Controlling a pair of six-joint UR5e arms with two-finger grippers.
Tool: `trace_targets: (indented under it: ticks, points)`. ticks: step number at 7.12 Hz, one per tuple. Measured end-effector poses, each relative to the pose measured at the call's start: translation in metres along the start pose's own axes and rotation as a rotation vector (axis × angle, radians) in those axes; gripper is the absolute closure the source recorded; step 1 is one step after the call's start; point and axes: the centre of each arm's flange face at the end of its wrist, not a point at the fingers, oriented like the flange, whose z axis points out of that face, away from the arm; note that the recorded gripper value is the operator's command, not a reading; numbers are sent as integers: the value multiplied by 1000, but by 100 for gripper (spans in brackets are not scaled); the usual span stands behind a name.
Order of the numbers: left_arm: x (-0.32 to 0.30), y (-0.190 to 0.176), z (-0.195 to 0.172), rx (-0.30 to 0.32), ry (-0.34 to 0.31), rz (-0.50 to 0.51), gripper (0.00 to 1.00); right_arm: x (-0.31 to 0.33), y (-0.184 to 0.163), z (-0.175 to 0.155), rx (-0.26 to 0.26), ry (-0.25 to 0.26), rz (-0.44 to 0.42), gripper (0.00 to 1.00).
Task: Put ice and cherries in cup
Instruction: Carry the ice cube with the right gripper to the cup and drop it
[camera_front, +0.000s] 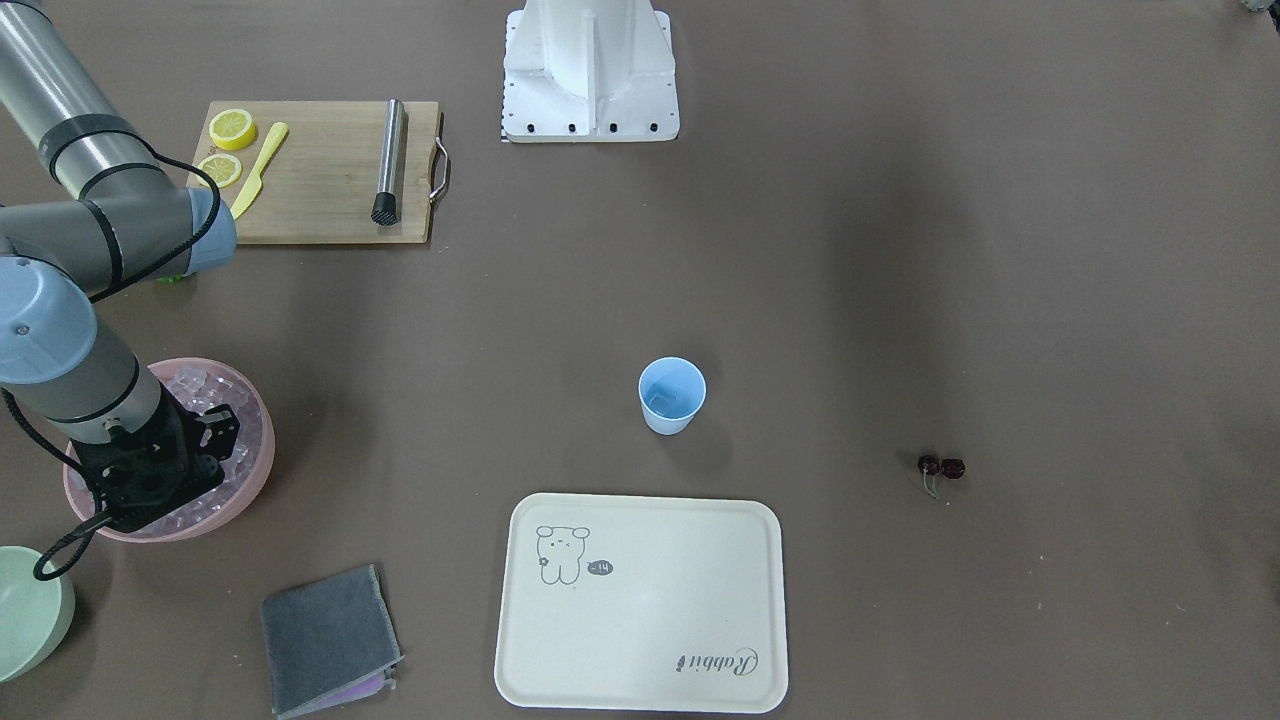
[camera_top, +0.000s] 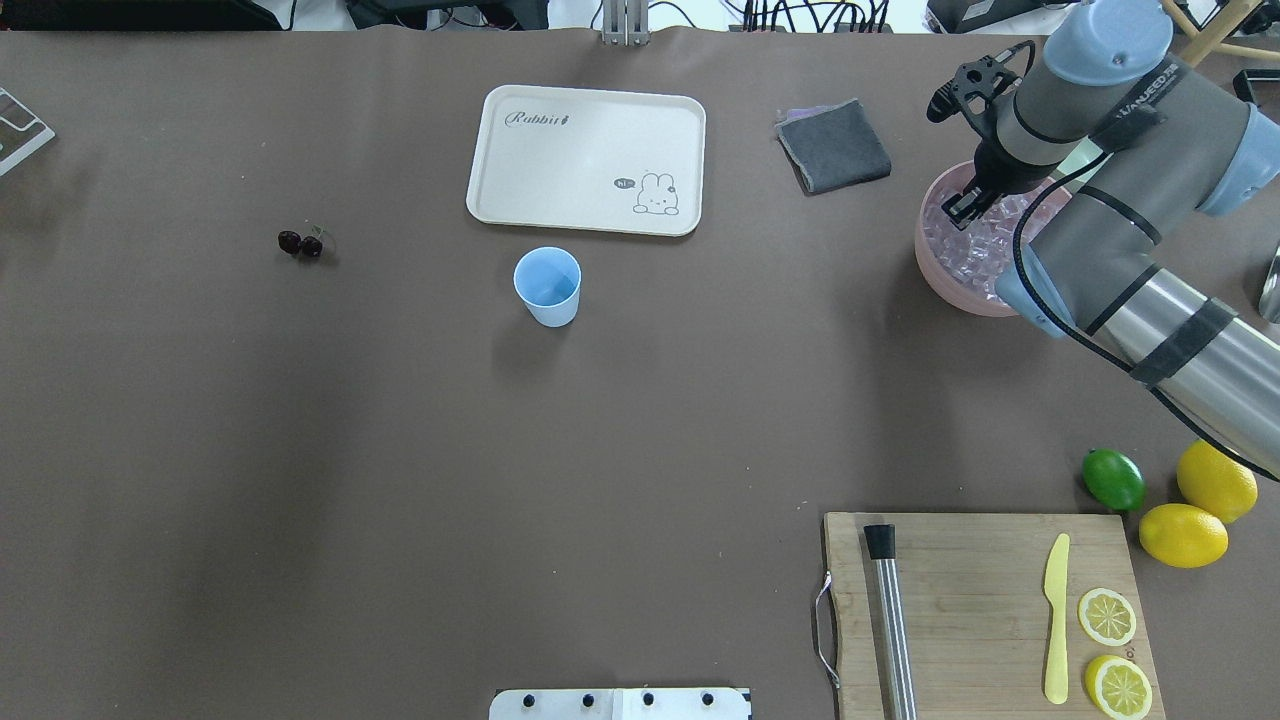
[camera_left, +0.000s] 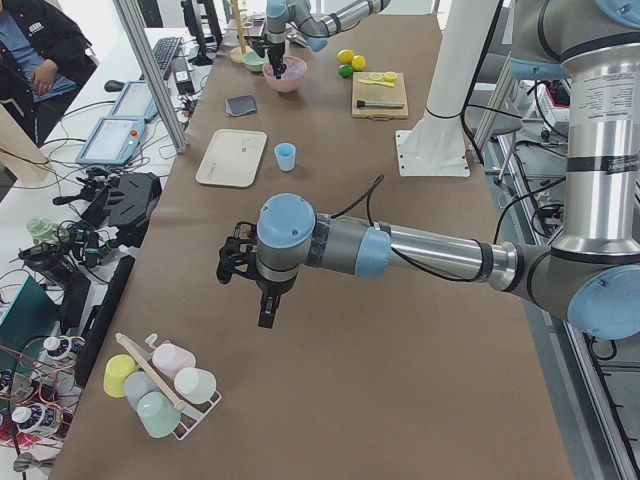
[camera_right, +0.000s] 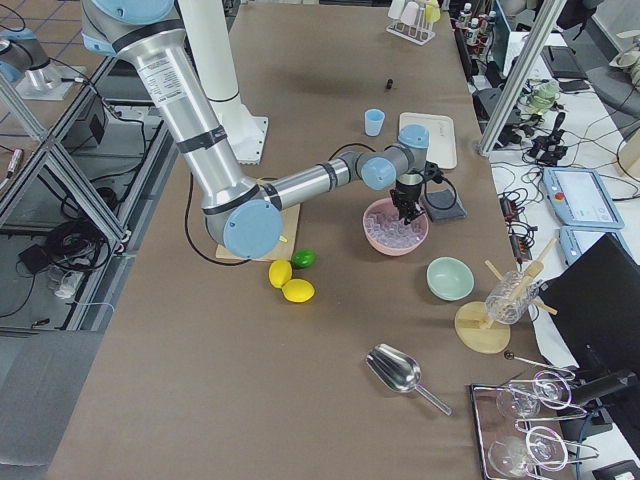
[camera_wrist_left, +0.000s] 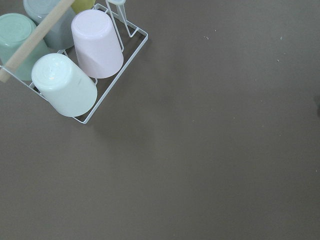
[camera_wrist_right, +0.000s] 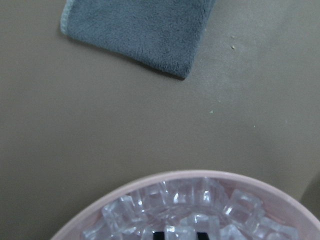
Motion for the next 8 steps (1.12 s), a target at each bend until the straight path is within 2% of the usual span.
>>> trace_targets:
  ticks: [2,4,6,8]
  points:
    - [0,0,0,-1,0,0,2,-4,-15,-52,-18,-15,47,87]
    - [0,0,1,-2,0,0,2,-50,-56,-107,-17,-45,140,88]
    - [0,0,0,-1,0,-3,2,-170,-118,-132,8,-75,305,88]
    - [-1,0,1,-2,-1,-4,2,-296,-174,-146,21,-79,452,89]
